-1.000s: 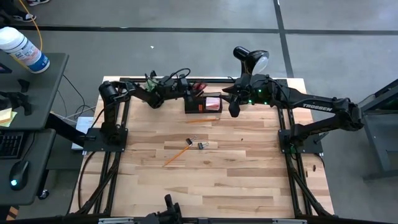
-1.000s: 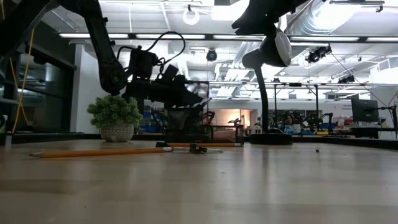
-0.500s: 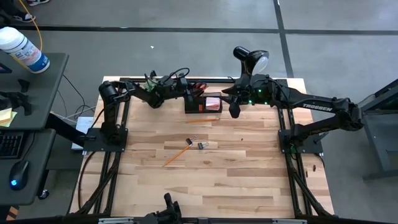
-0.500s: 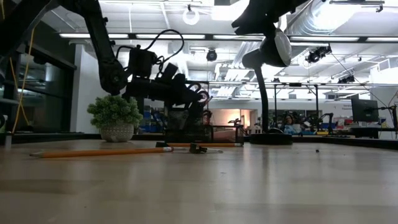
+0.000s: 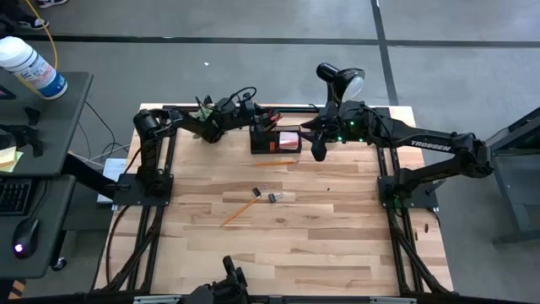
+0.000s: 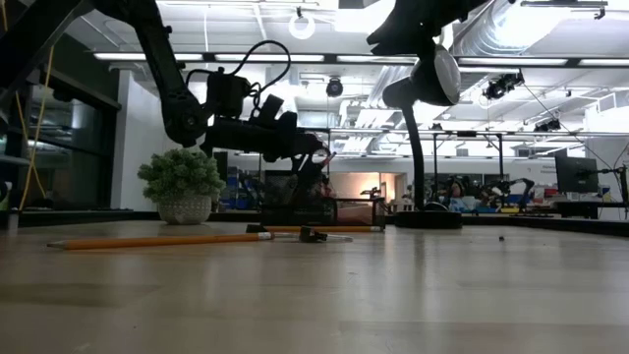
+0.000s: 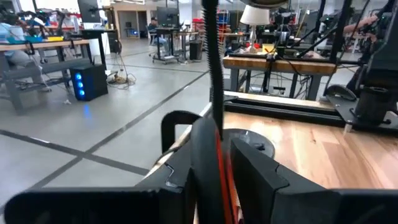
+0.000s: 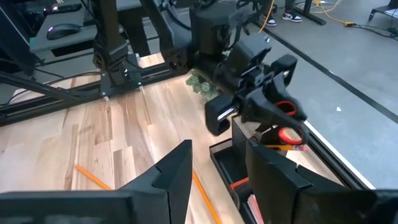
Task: Pick and place office supplies into organizer
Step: Put the black scissors into the black desk organizer, then put the right black binder clip into the black desk organizer
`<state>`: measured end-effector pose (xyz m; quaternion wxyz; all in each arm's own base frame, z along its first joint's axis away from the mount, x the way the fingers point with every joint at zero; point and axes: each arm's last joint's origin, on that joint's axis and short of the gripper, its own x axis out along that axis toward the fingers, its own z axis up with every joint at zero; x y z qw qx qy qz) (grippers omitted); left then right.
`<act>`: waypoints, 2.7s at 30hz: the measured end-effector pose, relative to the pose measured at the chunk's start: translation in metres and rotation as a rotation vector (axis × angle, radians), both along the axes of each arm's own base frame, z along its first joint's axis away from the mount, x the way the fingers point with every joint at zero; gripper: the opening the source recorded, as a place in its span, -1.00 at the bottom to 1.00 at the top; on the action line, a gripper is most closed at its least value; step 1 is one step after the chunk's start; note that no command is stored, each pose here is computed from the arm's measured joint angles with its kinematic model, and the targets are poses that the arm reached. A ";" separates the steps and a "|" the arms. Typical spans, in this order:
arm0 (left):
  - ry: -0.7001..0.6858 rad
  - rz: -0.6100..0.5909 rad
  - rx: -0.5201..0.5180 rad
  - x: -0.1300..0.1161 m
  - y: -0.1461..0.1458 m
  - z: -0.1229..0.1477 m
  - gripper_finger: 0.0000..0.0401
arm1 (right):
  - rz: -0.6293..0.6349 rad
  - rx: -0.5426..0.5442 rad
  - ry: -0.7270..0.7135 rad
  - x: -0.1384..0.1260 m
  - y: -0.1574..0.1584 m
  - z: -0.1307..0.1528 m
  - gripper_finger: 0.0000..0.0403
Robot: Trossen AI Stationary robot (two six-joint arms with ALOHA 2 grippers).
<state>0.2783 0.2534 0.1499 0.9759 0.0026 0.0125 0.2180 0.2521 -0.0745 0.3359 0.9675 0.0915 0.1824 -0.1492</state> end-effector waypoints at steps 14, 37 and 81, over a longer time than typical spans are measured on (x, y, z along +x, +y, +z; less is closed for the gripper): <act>-0.073 -0.083 0.007 -0.002 0.020 0.020 -0.59 | 0.011 -0.024 0.014 0.000 0.000 -0.001 -0.29; 0.108 -0.478 0.111 0.038 0.017 0.156 -0.60 | 0.061 -0.062 0.145 -0.005 0.002 -0.011 -0.29; 0.911 -0.247 -0.090 -0.033 -0.267 0.067 -0.71 | 0.478 -0.164 0.308 0.068 0.054 -0.082 -0.30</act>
